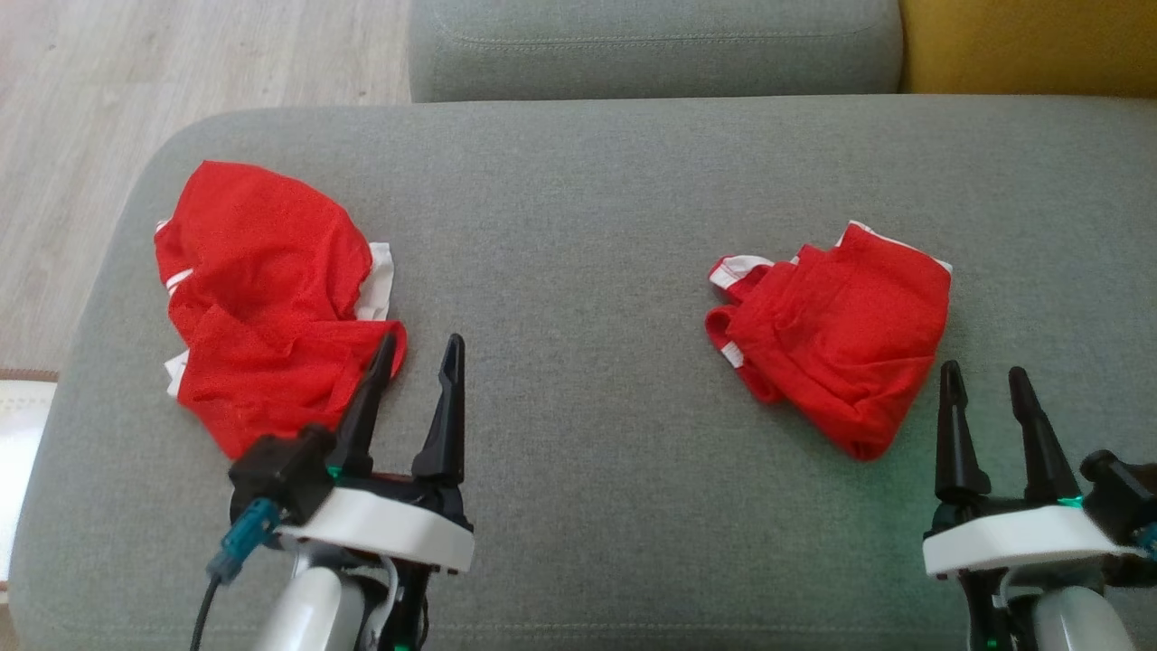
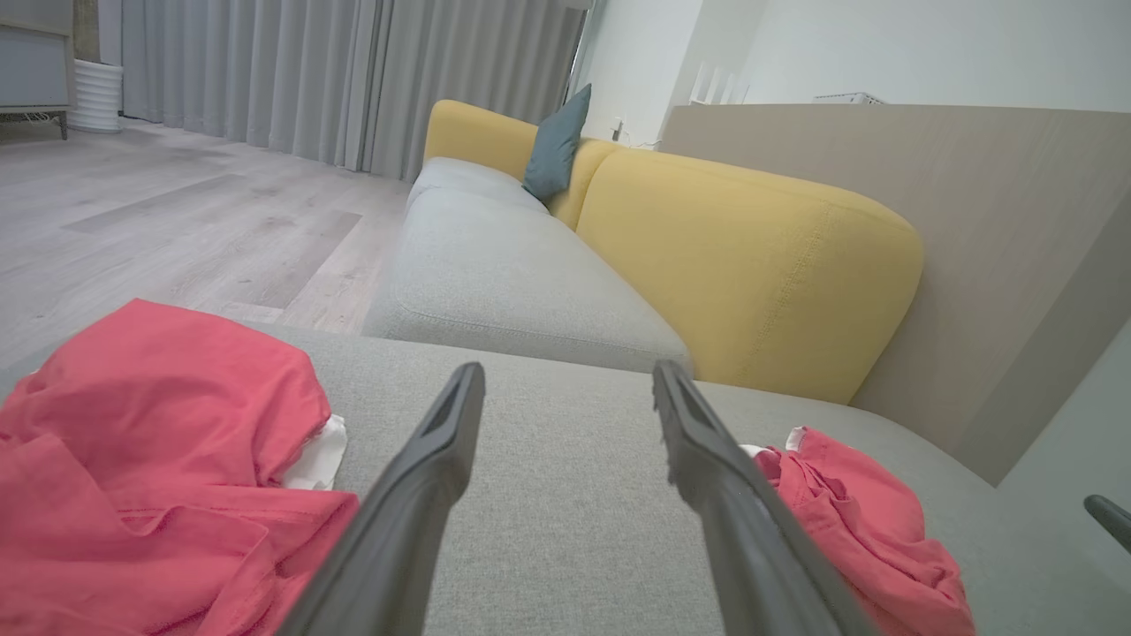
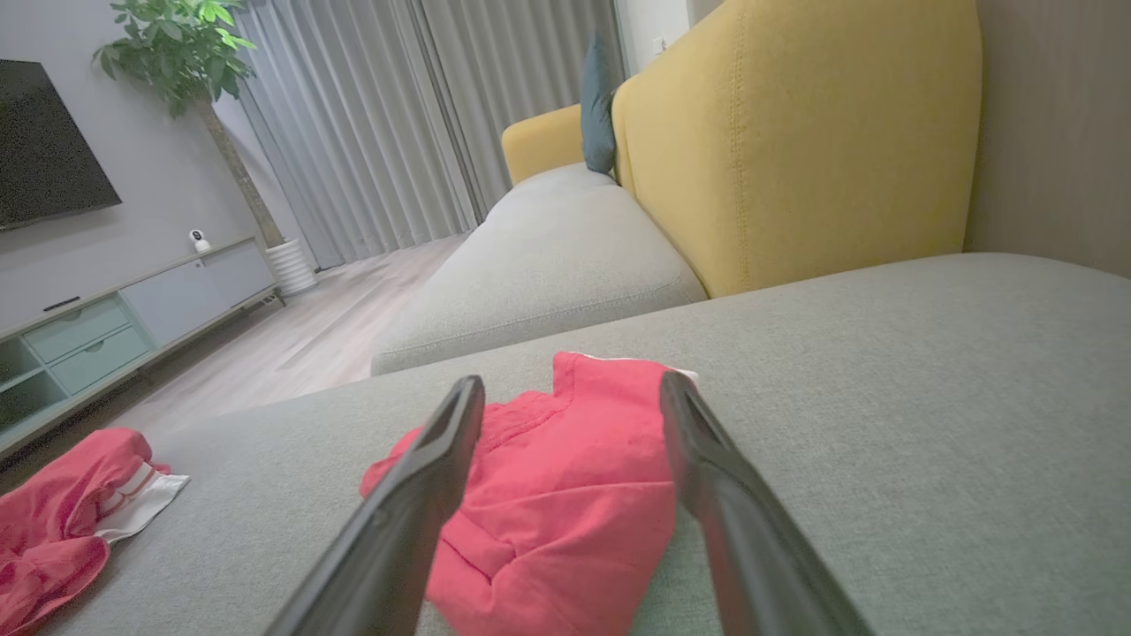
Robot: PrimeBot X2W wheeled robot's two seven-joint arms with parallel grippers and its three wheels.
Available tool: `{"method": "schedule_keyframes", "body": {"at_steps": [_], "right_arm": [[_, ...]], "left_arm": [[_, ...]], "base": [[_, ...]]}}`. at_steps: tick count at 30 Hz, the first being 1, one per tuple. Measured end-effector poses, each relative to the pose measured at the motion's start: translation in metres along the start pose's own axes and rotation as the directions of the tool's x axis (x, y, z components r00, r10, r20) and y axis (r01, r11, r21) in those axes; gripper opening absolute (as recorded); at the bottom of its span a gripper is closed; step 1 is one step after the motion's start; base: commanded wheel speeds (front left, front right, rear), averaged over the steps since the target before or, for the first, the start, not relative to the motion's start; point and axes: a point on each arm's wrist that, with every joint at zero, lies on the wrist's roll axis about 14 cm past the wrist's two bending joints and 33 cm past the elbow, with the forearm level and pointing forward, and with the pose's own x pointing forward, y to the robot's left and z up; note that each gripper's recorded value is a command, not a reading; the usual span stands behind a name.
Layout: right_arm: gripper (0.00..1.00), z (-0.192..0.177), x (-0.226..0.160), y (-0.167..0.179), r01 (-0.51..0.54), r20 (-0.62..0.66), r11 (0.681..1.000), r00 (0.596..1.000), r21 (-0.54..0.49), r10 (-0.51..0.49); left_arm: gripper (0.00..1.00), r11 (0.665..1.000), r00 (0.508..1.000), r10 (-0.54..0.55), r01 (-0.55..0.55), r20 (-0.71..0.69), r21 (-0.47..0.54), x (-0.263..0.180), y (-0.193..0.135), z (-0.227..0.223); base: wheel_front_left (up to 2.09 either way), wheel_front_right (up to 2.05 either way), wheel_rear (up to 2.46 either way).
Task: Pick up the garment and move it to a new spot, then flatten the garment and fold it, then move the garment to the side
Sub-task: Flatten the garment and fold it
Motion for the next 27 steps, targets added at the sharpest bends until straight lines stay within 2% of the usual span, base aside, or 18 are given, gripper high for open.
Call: {"method": "schedule_keyframes", "body": {"at_steps": [13,20,27], "right_arm": [[1.0,-0.002,0.024,0.011,-0.038,-0.013,0.998,0.999,-0.042,0.038],[1.0,-0.019,0.057,0.012,-0.043,-0.119,0.995,0.992,-0.084,0.033],[1.0,-0.031,0.098,0.022,-0.059,-0.183,0.996,0.982,-0.072,0.045]], "left_arm": [[1.0,1.0,1.0,0.011,-0.011,-0.029,-0.001,-0.005,0.004,-0.009],[1.0,0.999,0.998,0.041,-0.041,-0.054,0.0,-0.007,0.015,-0.017],[1.0,0.997,0.995,0.074,-0.073,-0.063,0.011,-0.003,0.03,-0.019]], "base": [[0.0,0.0,0.0],[0.0,0.0,0.0],[0.0,0.0,0.0]]}}
